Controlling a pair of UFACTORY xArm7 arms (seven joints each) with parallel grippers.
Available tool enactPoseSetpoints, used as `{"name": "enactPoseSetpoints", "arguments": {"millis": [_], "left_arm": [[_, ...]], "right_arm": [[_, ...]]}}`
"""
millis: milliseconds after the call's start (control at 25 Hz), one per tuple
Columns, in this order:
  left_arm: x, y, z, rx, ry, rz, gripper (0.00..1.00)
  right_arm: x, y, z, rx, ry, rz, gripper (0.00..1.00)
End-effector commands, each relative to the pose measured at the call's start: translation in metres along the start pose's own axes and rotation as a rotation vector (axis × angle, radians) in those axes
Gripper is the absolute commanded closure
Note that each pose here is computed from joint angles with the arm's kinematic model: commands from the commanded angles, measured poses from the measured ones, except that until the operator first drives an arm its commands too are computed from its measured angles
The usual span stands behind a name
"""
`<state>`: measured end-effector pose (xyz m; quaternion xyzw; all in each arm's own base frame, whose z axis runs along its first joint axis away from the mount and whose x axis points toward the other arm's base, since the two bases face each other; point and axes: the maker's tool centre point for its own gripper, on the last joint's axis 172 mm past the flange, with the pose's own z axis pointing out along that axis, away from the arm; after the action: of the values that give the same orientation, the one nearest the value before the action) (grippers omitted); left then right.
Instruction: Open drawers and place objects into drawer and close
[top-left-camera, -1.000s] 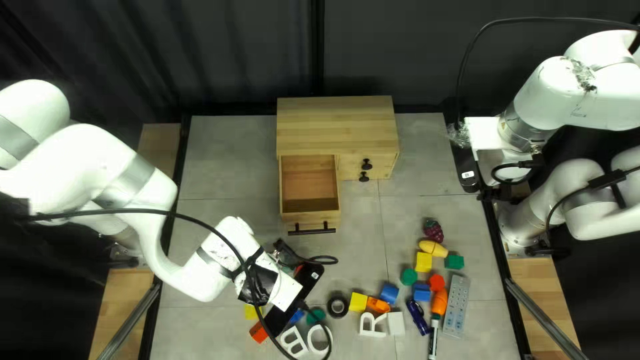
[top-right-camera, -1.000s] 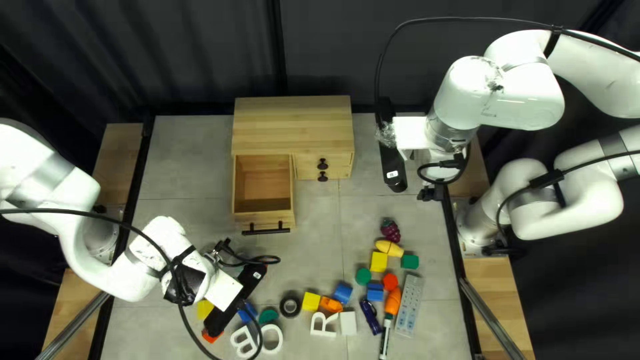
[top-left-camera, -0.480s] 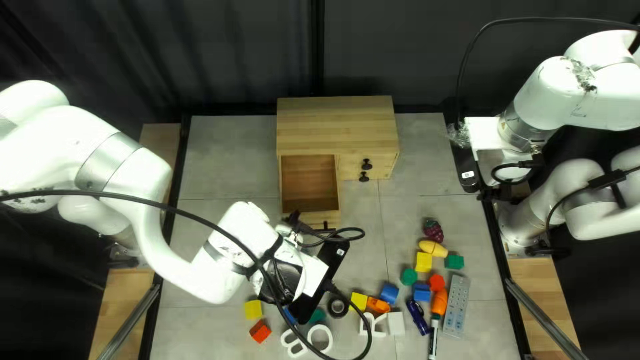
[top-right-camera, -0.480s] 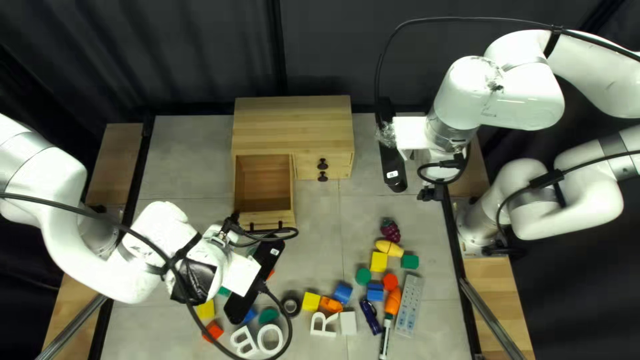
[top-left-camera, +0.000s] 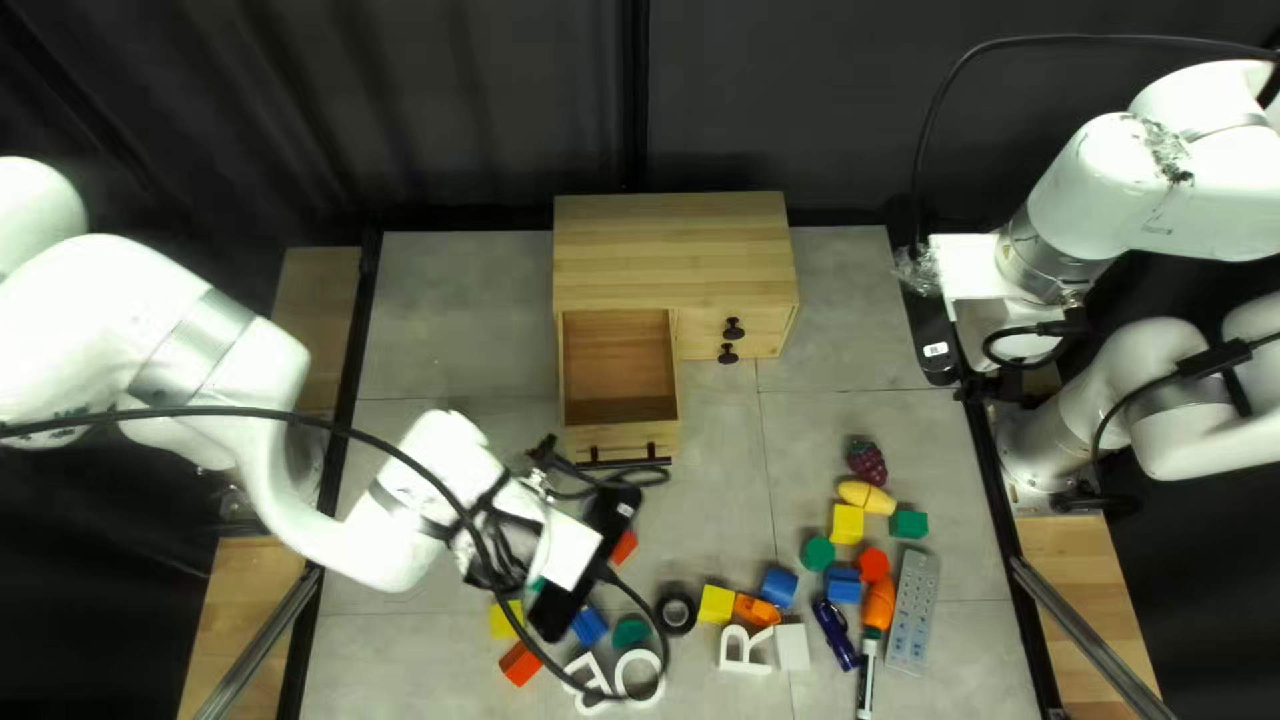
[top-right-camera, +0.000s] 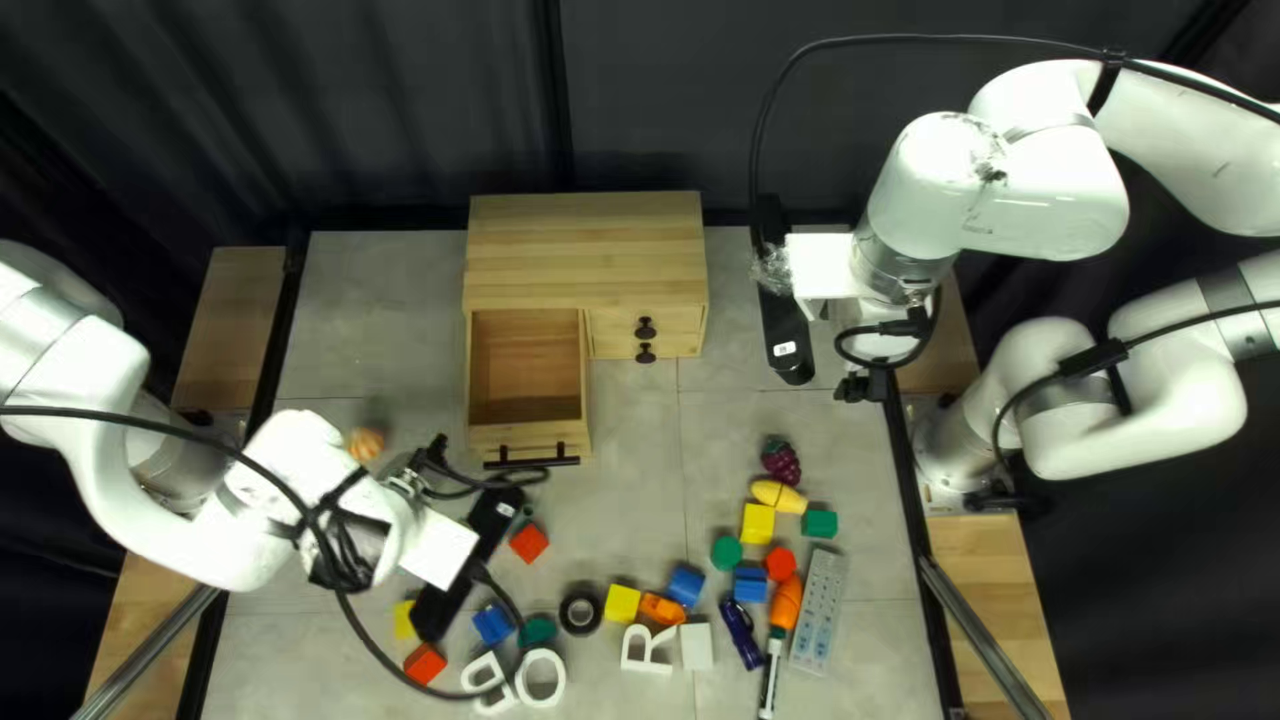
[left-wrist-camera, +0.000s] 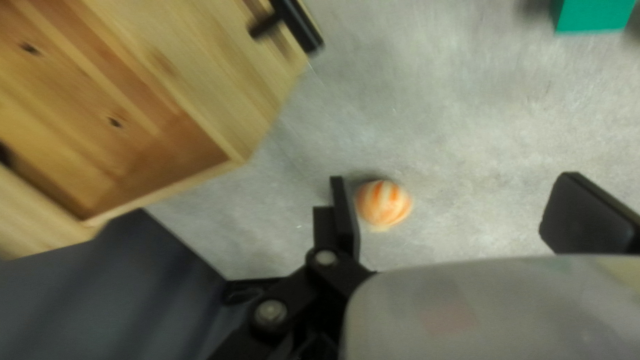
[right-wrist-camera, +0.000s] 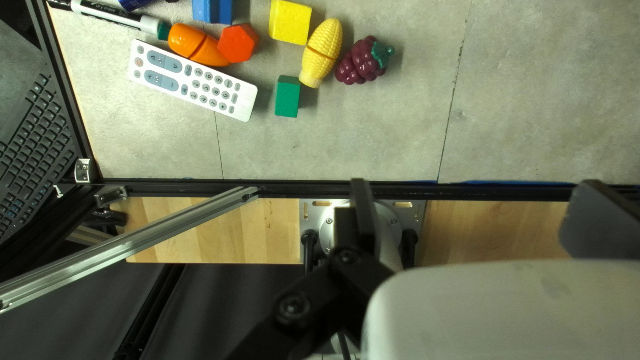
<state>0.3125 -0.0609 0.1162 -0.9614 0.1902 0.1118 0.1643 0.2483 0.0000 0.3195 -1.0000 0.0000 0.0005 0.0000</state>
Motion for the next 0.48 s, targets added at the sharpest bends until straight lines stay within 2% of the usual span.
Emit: {"name": "enactPoseSetpoints", "arguments": {"millis": [40,240,480], "left_arm": [[-0.007,-0.009,0.017,-0.045,-0.018,-0.112,0.0],[-0.016,-0.027,0.023,-0.079,-0.043,-0.232,0.0],[-0.02,-0.037,0.025,-0.123,-0.005,-0.328,0.0]], "right_arm": [[0.0,0.0,0.0,0.0,0.0,0.0,0.0],[0.0,0.0,0.0,0.0,0.0,0.0,0.0],[0.0,0.0,0.0,0.0,0.0,0.0,0.0]]}}
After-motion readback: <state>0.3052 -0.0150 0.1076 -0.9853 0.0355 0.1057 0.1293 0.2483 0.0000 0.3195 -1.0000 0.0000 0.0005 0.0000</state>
